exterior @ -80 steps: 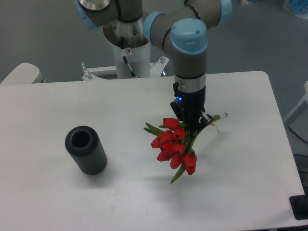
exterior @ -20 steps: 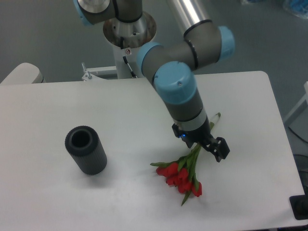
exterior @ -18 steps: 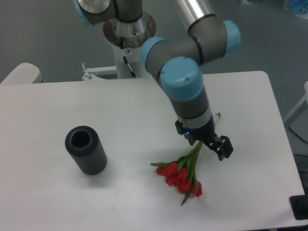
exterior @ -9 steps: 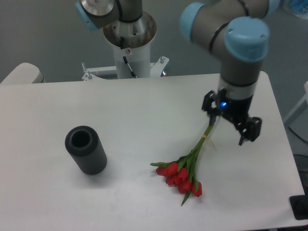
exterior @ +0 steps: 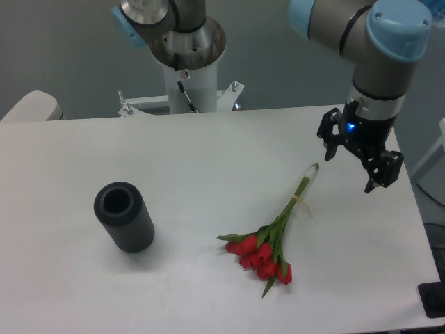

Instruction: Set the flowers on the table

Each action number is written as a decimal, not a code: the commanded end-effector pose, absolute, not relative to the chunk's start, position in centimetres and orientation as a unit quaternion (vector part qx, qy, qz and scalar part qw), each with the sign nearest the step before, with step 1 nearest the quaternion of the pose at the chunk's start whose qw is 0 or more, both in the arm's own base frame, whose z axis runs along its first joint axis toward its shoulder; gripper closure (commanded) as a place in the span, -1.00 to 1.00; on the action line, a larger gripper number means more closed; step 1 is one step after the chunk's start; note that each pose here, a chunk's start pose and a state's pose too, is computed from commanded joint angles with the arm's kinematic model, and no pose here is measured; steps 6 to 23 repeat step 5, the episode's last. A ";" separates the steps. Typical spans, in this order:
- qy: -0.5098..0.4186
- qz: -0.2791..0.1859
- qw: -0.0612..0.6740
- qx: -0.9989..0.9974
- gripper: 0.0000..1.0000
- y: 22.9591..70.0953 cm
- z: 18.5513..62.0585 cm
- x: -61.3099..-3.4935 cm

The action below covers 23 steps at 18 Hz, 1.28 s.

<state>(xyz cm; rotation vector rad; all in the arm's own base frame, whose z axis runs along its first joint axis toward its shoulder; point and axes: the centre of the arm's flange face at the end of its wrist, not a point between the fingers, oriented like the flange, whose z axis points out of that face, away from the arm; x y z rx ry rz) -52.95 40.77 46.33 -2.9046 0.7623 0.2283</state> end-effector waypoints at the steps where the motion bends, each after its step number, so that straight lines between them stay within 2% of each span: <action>1: 0.254 0.075 0.065 -0.962 -1.00 41.0 46.1 -52.9; 23: 0.256 0.075 0.065 -0.961 -1.00 41.2 46.1 -52.7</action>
